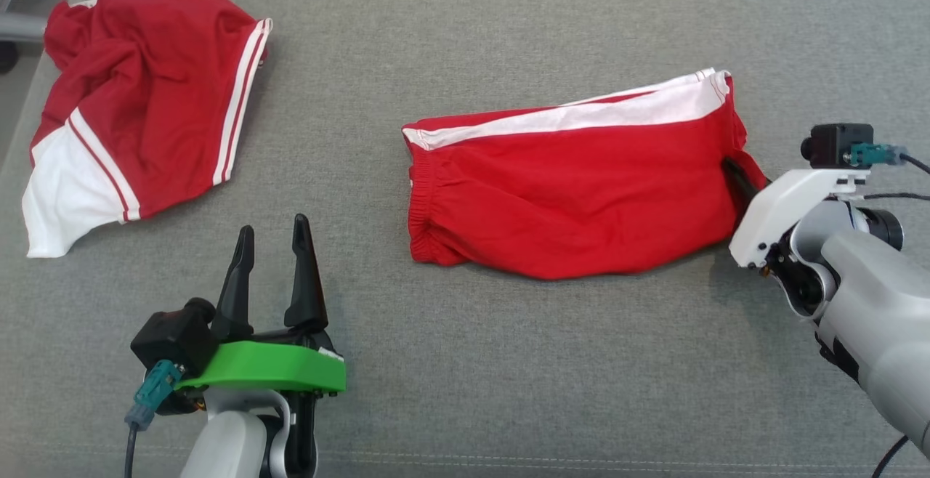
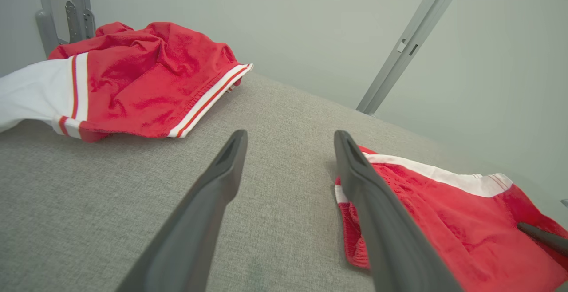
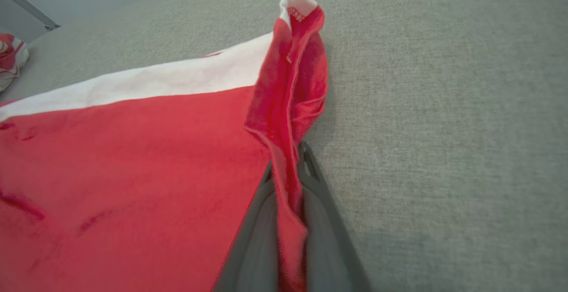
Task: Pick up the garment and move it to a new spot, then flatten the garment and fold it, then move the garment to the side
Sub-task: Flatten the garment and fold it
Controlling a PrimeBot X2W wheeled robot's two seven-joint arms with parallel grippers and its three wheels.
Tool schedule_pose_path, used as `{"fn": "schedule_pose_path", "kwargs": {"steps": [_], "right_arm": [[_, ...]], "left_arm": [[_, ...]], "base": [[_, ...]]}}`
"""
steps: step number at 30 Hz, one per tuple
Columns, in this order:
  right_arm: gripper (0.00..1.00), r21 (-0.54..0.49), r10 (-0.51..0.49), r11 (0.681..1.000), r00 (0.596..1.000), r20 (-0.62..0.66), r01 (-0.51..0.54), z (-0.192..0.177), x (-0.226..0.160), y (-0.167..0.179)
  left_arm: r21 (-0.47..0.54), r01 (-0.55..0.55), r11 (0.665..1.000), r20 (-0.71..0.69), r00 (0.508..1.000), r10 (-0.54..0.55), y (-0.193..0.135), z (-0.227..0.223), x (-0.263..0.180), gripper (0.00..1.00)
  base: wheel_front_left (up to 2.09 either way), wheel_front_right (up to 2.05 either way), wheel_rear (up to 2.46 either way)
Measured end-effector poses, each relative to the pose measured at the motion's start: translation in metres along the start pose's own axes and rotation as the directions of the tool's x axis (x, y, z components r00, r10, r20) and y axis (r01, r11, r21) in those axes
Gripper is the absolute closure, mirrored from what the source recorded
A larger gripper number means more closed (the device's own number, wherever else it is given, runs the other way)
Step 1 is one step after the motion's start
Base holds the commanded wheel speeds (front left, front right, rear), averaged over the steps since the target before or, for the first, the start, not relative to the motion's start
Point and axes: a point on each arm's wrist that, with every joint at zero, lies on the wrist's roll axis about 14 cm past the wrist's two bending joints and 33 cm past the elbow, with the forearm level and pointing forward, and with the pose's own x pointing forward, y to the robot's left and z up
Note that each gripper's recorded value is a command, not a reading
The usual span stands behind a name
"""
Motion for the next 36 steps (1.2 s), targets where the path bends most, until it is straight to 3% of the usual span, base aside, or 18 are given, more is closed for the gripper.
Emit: {"fn": "schedule_pose_path", "kwargs": {"steps": [9,21,27,36], "right_arm": [[1.00,0.080,-0.113,0.991,0.992,0.056,0.108,-0.010,-0.050,-0.042],[1.00,0.138,-0.195,0.974,0.973,0.122,0.178,-0.001,-0.084,-0.063],[1.00,0.113,-0.151,0.985,0.973,0.172,0.133,0.019,-0.081,-0.044],[1.00,0.023,0.035,0.999,0.972,0.233,-0.042,0.051,-0.061,0.032]], "left_arm": [[-0.012,0.078,0.997,-0.006,0.997,-0.078,-0.024,-0.001,-0.003,0.00],[-0.014,0.144,0.989,0.001,0.990,-0.144,-0.046,0.005,-0.009,0.00],[0.045,0.136,0.990,0.008,0.991,-0.136,-0.038,0.011,-0.017,0.00],[0.128,0.065,0.990,0.028,0.997,-0.069,-0.009,0.020,-0.034,0.00]], "base": [[0.00,0.00,0.00],[0.00,0.00,0.00],[0.00,0.00,0.00],[0.00,0.00,0.00]]}}
